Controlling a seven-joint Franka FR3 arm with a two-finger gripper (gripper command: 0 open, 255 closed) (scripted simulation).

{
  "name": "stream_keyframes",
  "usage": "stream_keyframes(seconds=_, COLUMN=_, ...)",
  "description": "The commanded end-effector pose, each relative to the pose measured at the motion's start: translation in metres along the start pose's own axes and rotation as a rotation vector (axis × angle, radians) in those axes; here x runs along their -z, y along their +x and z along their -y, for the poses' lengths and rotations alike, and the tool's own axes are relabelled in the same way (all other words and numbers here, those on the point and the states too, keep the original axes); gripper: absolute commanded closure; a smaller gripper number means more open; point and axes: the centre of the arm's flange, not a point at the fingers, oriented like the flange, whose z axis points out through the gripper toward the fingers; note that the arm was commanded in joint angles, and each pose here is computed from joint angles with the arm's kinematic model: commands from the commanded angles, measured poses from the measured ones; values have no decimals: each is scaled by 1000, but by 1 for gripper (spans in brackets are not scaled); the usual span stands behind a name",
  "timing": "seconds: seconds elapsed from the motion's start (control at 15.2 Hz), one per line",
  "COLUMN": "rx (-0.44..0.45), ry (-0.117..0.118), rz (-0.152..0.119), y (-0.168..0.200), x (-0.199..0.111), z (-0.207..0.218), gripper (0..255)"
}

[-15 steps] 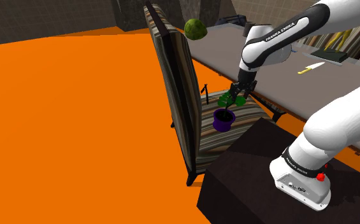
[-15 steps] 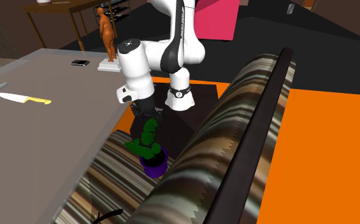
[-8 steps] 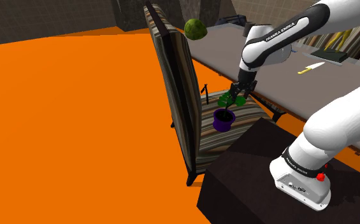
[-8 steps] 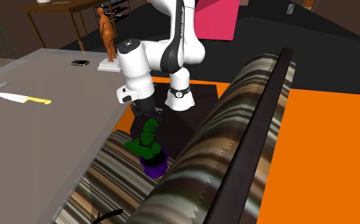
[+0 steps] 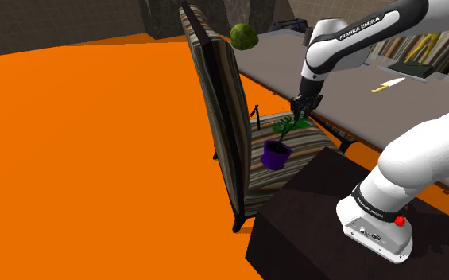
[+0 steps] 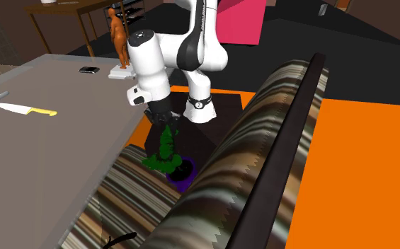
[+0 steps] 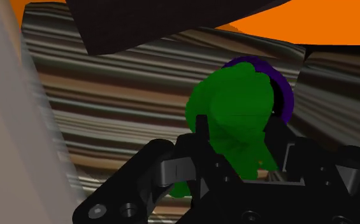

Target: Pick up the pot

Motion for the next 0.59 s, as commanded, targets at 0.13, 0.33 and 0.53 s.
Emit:
stream_keyframes(seconds=0.13, rx=0, ry=0, rz=-1, y=-2, x=22, z=2, gripper=255)
stream_keyframes(seconds=0.33, rx=0, ry=0, rz=-1, y=-3, x=38, z=3, gripper=255)
stream_keyframes(seconds=0.53, rx=0, ry=0, rz=-1, y=-4, x=44, z=3, gripper=255)
